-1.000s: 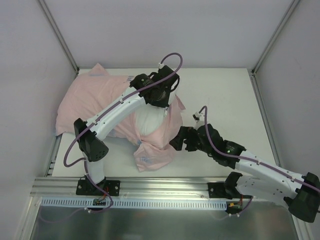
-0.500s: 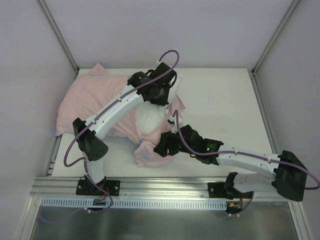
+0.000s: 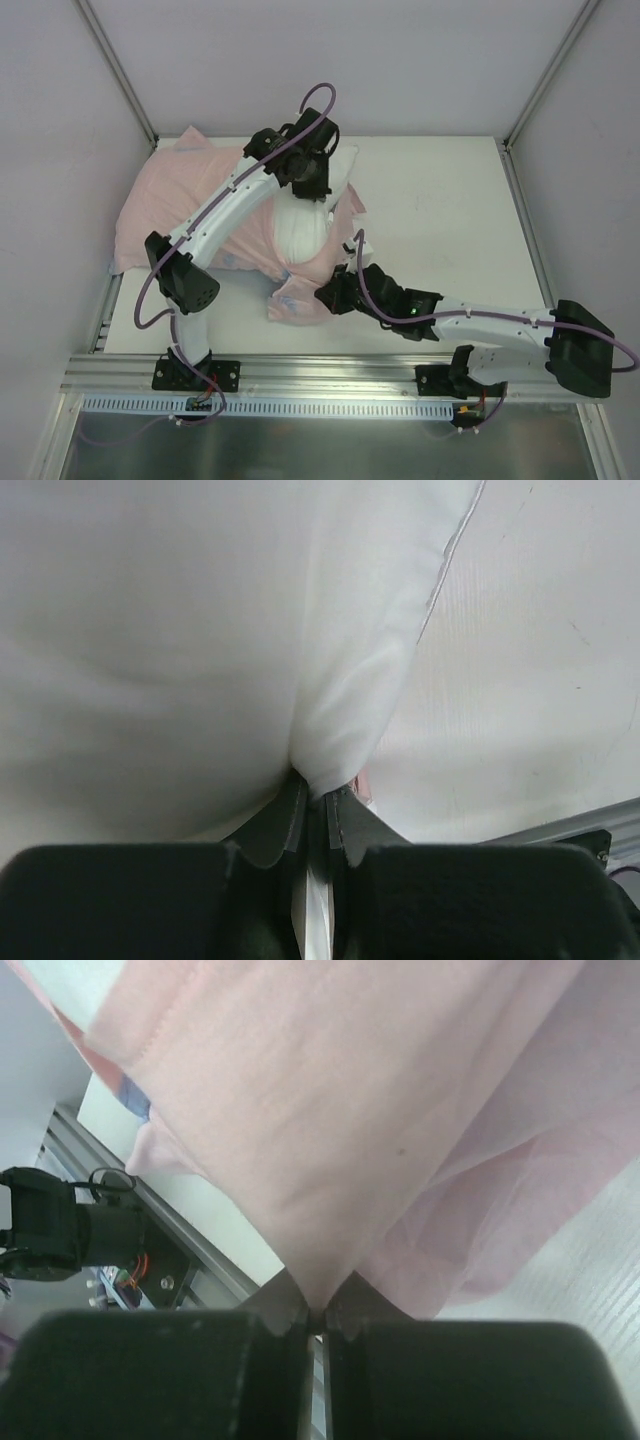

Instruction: Remove the pillowcase from the pillow

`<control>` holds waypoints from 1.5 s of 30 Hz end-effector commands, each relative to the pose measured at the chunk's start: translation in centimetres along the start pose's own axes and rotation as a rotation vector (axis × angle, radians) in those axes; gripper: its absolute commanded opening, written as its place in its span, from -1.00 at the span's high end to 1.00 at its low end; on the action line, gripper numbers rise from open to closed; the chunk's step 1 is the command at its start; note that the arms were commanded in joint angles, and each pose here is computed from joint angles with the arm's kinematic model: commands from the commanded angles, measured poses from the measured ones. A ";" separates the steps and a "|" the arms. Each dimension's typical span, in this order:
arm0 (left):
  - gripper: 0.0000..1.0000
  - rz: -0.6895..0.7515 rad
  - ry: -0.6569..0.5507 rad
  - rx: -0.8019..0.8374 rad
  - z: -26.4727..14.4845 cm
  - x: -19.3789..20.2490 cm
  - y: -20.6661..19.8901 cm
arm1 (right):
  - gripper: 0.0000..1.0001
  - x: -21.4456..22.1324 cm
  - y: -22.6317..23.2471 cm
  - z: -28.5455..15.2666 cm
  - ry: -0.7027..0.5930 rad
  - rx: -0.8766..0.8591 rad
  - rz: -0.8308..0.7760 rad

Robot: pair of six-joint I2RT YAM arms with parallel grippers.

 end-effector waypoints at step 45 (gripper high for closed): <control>1.00 -0.294 -0.181 0.259 -5.3 -7.7 2.6 | -0.80 4.0 -5.3 -4.8 0.175 0.201 0.033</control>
Point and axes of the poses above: each gripper's point midway between its finger pads, its own z axis out along the fingers, its own y axis along the line the jaws close on, x = y × z, the point moved 9 cm from there along -z, back along the fingers, and after that the axes turned 14 degrees about -z, right-handed, at the moved point
